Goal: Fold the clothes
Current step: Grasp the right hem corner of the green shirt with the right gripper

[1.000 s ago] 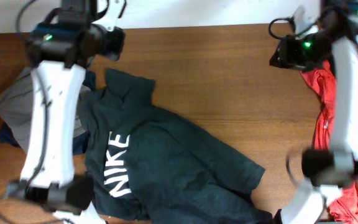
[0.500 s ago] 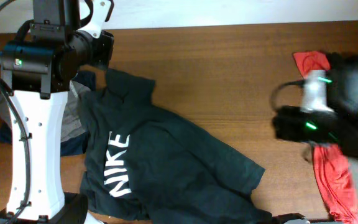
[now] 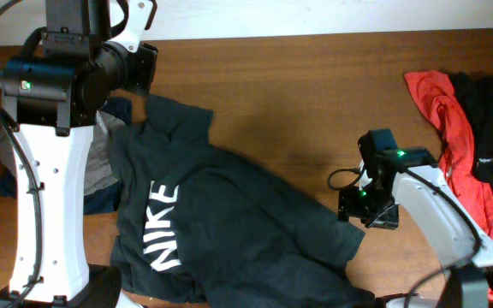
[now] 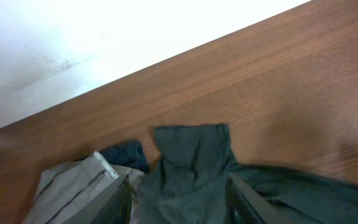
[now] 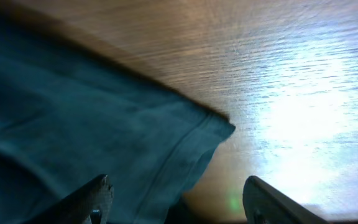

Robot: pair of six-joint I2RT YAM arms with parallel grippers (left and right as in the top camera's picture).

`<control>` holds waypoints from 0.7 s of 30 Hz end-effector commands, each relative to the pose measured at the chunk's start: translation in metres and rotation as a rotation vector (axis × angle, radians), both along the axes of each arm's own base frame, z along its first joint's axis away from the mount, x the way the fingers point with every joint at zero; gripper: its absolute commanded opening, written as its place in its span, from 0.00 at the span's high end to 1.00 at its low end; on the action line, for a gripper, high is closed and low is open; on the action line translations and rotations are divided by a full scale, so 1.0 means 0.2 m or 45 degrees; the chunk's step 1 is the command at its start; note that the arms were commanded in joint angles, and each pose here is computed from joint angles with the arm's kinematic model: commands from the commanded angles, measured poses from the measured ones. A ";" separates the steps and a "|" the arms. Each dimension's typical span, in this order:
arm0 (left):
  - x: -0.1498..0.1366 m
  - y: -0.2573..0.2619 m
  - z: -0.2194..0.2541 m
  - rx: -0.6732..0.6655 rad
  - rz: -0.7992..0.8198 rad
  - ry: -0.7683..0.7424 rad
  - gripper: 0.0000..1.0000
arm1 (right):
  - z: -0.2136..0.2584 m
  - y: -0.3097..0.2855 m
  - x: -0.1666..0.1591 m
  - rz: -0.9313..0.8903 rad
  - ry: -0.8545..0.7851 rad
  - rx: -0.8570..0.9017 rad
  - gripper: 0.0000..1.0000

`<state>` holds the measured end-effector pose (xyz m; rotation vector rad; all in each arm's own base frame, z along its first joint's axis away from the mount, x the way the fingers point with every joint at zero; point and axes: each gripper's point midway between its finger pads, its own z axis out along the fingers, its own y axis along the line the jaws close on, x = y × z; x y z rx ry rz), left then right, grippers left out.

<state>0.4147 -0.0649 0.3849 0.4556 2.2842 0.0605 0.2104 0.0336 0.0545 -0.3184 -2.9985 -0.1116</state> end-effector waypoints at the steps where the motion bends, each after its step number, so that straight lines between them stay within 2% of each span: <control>1: -0.01 0.01 0.04 -0.015 0.018 -0.030 0.51 | -0.08 0.00 -0.03 -0.024 0.047 0.011 0.29; 9: -0.01 0.01 0.04 -0.015 0.018 -0.030 0.51 | -0.22 -0.01 -0.06 -0.025 0.059 0.010 0.29; 14: -0.01 0.01 0.04 -0.014 0.018 -0.030 0.51 | -0.30 -0.01 -0.10 -0.054 0.070 0.006 0.43; 15: -0.01 0.01 0.04 -0.015 0.018 -0.029 0.51 | -0.32 -0.01 -0.11 -0.071 0.071 0.004 0.47; 18: -0.02 0.01 0.05 -0.015 0.018 -0.034 0.51 | -0.34 0.00 -0.12 -0.103 0.070 0.008 0.70; 19: -0.02 0.01 0.05 -0.015 0.018 -0.035 0.51 | -0.33 0.00 -0.11 -0.101 0.061 0.014 0.75; 21: -0.01 0.01 0.06 -0.017 0.018 -0.043 0.51 | -0.32 0.01 -0.07 -0.103 0.035 0.026 0.90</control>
